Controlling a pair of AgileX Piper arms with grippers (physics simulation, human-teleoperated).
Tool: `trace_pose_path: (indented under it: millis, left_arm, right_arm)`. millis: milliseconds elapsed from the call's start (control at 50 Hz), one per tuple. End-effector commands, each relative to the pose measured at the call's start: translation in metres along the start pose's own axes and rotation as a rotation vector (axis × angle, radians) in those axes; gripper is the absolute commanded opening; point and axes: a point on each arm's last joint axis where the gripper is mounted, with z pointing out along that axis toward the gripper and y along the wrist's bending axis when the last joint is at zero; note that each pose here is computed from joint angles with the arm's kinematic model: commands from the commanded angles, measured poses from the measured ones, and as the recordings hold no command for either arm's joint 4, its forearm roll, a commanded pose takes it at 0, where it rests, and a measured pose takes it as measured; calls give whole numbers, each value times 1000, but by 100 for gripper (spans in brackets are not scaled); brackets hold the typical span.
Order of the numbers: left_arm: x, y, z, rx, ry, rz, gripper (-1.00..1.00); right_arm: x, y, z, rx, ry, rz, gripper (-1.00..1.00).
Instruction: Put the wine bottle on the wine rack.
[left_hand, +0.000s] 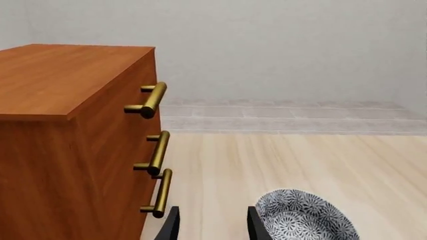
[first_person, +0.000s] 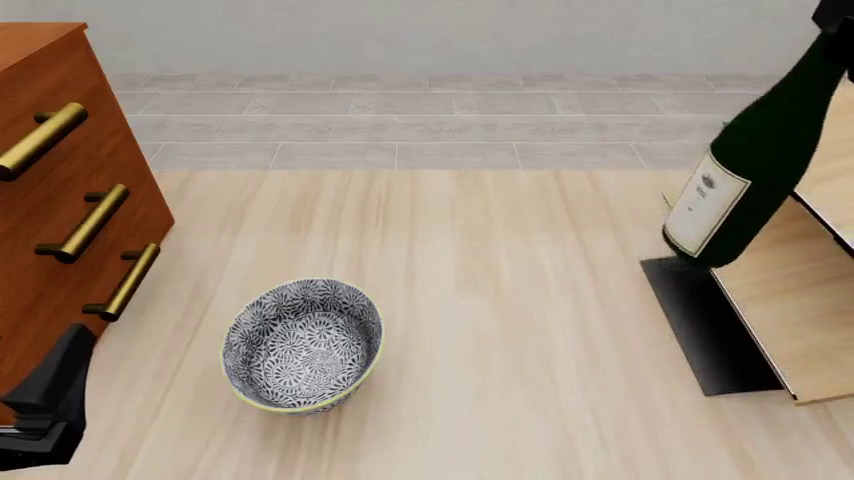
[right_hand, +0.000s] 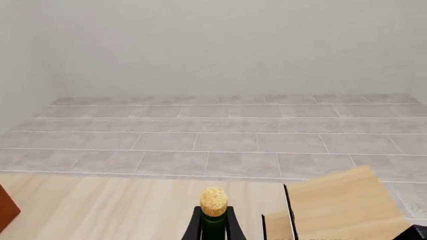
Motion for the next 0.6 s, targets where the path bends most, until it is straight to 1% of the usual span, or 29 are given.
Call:
trace_pose_path:
  millis: [20,280,600]
  left_arm:
    - [0,0,0,2,-5,0,100]
    - [0,0,0,0,-6,-4,100]
    - [-1,0,0,5,-7,-8,100]
  right_arm:
    - [-14,-6,-10,40,-33,22,-100]
    - [-21,-14,-16,100,-39,22,-100]
    - [-26,-22,-18,152,-34,22,-100]
